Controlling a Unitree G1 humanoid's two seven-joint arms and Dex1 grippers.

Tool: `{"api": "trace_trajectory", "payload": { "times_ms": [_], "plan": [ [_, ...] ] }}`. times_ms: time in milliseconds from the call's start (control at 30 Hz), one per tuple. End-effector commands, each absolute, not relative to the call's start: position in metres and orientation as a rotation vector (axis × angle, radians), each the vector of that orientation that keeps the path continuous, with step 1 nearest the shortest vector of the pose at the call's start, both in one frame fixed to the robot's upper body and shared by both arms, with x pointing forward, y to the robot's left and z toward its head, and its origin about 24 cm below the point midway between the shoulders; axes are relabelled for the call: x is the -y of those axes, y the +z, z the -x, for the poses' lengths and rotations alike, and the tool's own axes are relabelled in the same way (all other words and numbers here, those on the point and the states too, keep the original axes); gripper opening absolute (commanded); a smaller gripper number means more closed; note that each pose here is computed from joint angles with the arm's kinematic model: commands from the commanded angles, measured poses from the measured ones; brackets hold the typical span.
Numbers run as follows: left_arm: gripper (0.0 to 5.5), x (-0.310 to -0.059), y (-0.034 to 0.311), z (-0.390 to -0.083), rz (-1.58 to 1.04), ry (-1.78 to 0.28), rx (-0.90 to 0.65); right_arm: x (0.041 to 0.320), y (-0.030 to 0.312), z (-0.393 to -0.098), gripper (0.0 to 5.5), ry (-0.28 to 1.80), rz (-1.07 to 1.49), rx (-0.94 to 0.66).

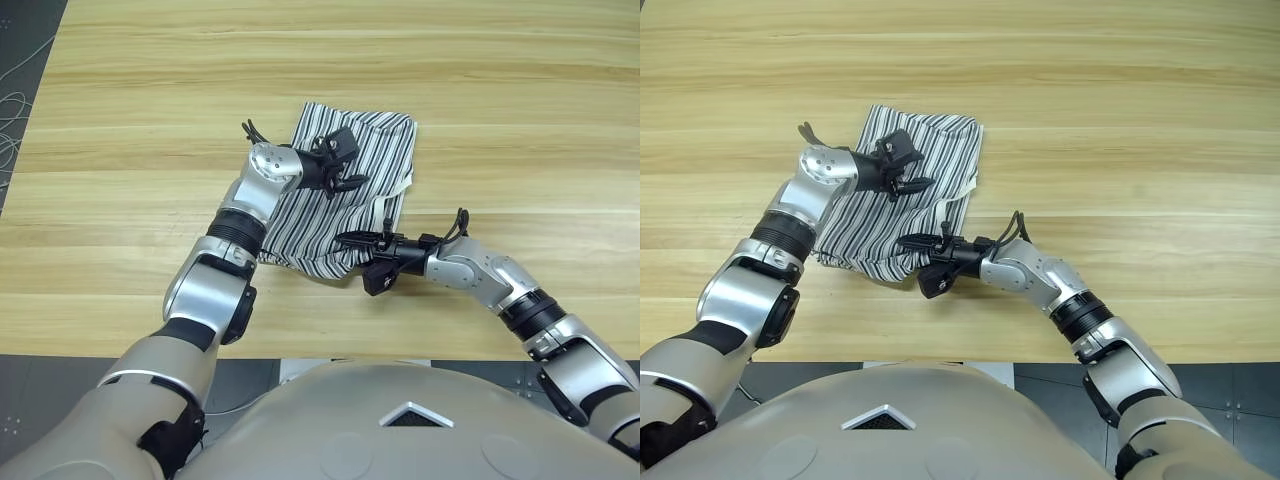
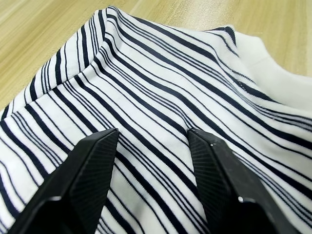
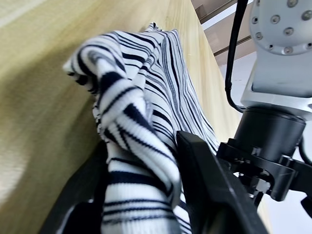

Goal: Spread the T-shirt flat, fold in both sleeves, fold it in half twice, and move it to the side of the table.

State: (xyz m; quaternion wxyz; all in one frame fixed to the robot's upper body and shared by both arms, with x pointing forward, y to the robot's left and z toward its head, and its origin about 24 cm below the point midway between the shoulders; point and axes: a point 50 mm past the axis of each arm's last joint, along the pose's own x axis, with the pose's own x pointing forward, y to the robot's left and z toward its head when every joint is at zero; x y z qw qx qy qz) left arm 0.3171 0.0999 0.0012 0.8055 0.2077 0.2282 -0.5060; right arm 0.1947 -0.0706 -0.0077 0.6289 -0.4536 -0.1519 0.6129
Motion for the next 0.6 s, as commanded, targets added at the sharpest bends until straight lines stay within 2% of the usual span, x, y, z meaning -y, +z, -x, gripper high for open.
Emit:
{"api": "trace_trajectory", "payload": {
  "times_ms": [33, 267, 533, 600],
  "plan": [
    [2.68, -0.111, -0.0344, -0.2928, -0.448, -1.093, -0.693, 0.0887, -0.0345, -0.1757, 1.01, 1.524, 1.095, 0.149],
    [2.68, -0.1126, -0.0352, -0.2932, -0.447, -1.08, -0.699, 0.0886, -0.0293, -0.1721, 0.12, 1.533, 1.056, 0.182],
    [2.68, -0.1127, -0.0362, -0.2932, -0.446, -1.077, -0.702, 0.0946, -0.0299, -0.17, 0.12, 1.514, 1.019, 0.189],
    [2.68, -0.1124, -0.0363, -0.293, -0.445, -1.08, -0.701, 0.0963, -0.0341, -0.1704, 0.57, 1.52, 1.022, 0.16]
  ]
}}
